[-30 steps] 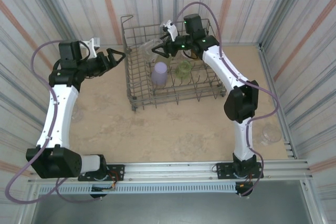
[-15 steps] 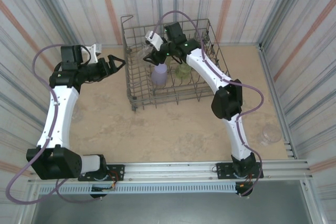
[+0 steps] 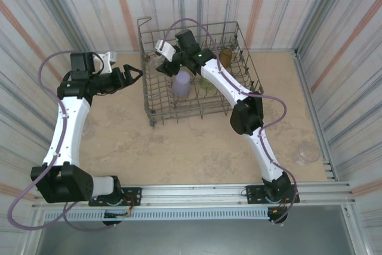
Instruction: Load the cups into the dish rack
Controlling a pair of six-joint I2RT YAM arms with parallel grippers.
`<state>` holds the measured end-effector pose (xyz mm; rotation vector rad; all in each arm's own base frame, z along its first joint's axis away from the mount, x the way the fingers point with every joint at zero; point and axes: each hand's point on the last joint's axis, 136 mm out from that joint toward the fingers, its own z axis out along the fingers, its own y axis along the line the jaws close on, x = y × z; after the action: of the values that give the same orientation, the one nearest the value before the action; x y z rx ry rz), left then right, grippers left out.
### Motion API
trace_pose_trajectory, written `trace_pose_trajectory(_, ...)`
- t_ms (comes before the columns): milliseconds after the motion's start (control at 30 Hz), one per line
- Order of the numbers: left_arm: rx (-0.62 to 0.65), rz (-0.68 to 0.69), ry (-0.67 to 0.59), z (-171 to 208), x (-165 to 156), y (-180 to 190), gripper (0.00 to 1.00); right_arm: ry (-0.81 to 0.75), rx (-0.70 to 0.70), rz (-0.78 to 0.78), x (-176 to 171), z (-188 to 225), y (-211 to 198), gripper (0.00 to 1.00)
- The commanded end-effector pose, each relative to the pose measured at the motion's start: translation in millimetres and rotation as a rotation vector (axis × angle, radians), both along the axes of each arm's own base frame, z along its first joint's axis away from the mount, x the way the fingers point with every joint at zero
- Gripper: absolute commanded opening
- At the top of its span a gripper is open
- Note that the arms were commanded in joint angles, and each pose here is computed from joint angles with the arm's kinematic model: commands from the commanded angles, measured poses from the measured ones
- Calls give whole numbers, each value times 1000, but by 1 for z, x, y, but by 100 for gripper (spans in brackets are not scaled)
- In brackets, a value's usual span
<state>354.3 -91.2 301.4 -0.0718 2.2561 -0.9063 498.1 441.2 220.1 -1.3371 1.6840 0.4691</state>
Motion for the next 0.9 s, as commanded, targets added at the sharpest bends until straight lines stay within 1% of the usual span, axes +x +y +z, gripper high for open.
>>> trace_pose_trajectory(0, 2, -20, -4, -5, 0, 1, 99, -71, 17, 22, 4, 8, 14, 38)
trace_pose_trajectory(333, 1, -24, -3, -8, 0, 1, 99, -34, -63, 76, -20, -18, 27, 37)
trace_pose_trajectory(500, -5, -24, 3, -12, 0, 0, 99, -34, -113, 81, -25, -30, 28, 37)
trace_pose_trajectory(867, -13, -29, 0, -10, -3, -1, 99, 29, -159, 108, -52, -22, 22, 35)
